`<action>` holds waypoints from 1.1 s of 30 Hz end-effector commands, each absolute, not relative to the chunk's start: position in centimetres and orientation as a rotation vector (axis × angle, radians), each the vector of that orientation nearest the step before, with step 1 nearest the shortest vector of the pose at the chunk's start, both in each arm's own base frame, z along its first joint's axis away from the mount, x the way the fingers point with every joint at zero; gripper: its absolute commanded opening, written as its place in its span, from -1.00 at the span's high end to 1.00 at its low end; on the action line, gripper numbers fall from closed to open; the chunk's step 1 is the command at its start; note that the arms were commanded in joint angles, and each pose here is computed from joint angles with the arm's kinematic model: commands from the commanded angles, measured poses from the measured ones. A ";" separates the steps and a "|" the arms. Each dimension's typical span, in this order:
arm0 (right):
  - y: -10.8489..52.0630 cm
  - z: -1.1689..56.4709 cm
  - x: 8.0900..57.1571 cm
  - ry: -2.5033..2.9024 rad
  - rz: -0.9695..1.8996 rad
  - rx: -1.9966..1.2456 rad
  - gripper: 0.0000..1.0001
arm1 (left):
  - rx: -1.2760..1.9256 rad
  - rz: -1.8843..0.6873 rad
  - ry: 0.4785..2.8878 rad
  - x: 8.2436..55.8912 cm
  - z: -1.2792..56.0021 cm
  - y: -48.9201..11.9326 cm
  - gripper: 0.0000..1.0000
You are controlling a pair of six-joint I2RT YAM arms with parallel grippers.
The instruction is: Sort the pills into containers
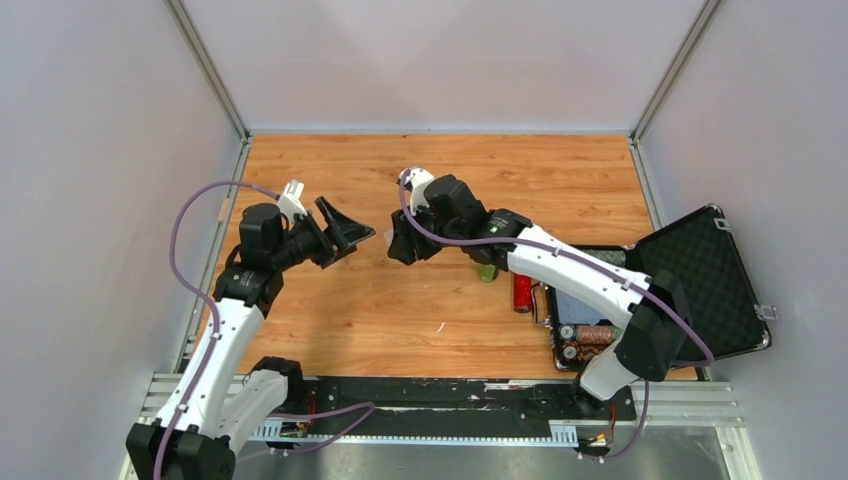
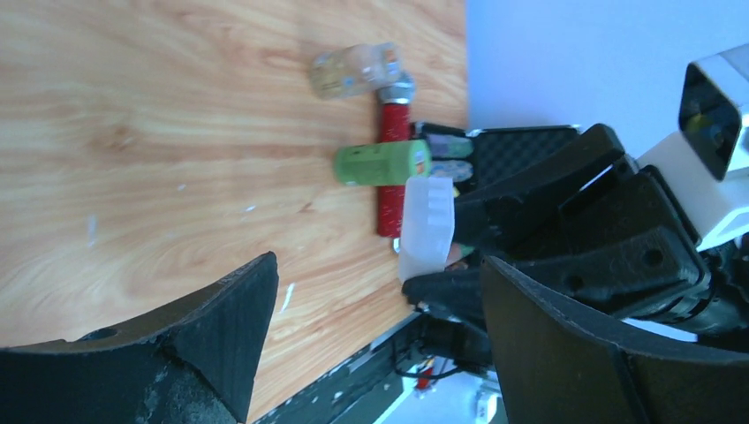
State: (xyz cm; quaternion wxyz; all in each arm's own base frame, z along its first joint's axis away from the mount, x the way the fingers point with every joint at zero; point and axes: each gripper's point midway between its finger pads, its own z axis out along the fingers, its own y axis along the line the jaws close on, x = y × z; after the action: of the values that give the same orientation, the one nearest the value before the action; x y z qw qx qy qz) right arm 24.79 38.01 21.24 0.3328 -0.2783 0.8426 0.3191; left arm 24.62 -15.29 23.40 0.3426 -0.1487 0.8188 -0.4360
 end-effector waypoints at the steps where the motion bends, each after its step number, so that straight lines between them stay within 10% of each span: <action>1: 39.2 25.9 24.9 2.019 0.917 -0.780 0.18 | -0.236 -1.380 1.907 26.1 29.2 -17.8 -0.81; 12: 40.6 28.1 26.1 1.972 0.934 -0.757 0.16 | -0.139 -1.439 1.903 27.0 29.8 -19.8 -0.64; 27: 41.9 27.8 25.8 2.042 1.033 -0.698 0.13 | -0.222 -1.428 2.014 26.3 27.0 -20.1 0.18; 33: 41.4 26.6 26.0 2.148 1.035 -0.602 0.00 | -0.254 -1.395 2.041 26.1 26.3 -19.8 0.85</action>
State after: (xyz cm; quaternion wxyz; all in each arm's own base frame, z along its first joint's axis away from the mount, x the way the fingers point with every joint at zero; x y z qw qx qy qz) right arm 25.58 40.74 24.62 0.3400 -0.2672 0.8217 0.3712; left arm 26.71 -19.71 25.56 0.3157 -0.1063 0.7797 -0.5302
